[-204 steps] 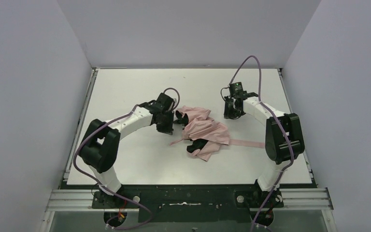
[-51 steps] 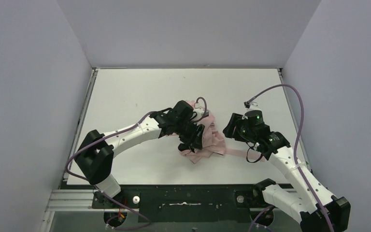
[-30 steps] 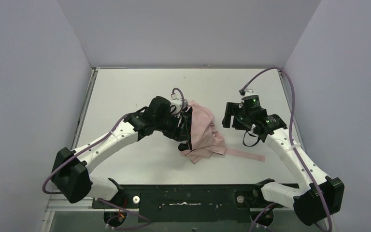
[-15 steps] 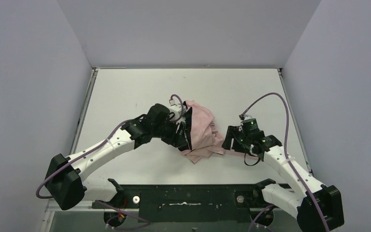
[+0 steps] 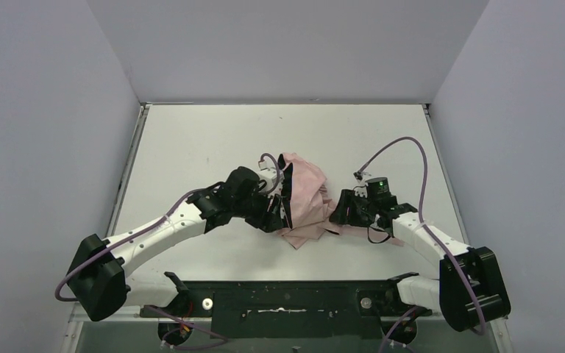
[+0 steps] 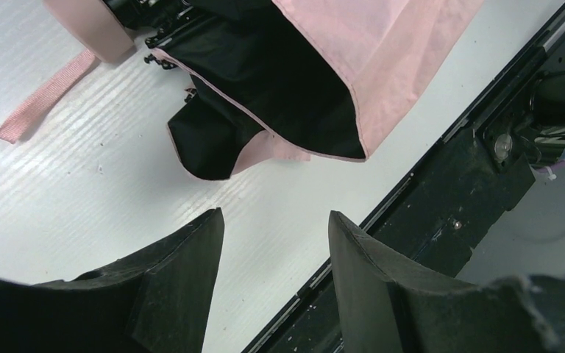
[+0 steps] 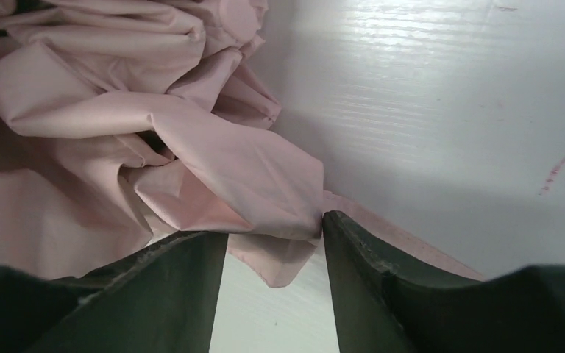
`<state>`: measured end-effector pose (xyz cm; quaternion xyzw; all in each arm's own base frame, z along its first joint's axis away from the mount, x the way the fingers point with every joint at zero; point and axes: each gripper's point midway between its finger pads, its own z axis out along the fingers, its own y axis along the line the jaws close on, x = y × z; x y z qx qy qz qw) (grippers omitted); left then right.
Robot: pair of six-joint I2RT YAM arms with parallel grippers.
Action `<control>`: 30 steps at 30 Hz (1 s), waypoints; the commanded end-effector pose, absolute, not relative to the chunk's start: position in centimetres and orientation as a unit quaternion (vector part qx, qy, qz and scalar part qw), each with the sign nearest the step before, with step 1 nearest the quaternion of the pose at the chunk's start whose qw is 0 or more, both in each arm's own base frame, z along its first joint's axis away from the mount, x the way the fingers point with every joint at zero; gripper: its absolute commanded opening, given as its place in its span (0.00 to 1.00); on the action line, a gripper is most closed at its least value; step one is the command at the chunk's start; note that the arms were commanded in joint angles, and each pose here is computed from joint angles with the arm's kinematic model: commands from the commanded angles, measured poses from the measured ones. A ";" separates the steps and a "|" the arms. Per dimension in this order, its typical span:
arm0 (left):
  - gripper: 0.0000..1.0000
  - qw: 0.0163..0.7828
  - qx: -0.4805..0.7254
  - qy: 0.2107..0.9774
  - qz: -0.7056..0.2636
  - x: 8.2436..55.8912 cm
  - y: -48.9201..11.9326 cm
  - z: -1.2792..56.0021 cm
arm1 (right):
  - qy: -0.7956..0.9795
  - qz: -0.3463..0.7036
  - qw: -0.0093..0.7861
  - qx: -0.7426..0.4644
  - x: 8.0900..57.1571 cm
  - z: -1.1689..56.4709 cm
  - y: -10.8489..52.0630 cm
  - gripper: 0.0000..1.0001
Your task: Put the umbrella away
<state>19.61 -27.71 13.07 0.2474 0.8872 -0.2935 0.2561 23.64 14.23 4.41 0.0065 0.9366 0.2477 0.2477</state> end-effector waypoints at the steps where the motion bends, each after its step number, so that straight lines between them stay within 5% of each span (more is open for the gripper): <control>1: 0.52 0.283 0.251 0.867 -0.323 19.3 -28.8 15.0 | 0.912 0.311 0.267 -0.014 23.8 6.2 16.2 0.47; 7: 0.51 0.290 0.252 0.859 -0.339 18.7 -29.2 15.6 | 0.881 0.396 0.255 0.032 22.5 9.1 18.4 0.11; 11: 0.52 0.303 0.248 0.851 -0.350 18.6 -29.4 16.6 | 0.857 0.435 0.266 0.072 22.9 12.0 19.9 0.01; 16: 0.56 0.318 0.246 0.837 -0.372 18.1 -29.7 18.2 | 0.832 0.467 0.273 0.121 24.0 15.1 21.8 0.00; 18: 0.70 0.325 0.241 0.830 -0.384 17.8 -29.8 19.0 | 0.828 0.466 0.275 0.145 24.5 15.8 22.4 0.00; 22: 0.79 0.341 0.229 0.817 -0.404 17.7 -30.2 19.9 | 0.812 0.476 0.282 0.188 25.9 17.0 23.1 0.00; 30: 0.85 0.326 0.208 0.818 -0.426 18.3 -32.6 18.2 | 0.799 0.474 0.286 0.235 28.3 18.1 23.6 0.00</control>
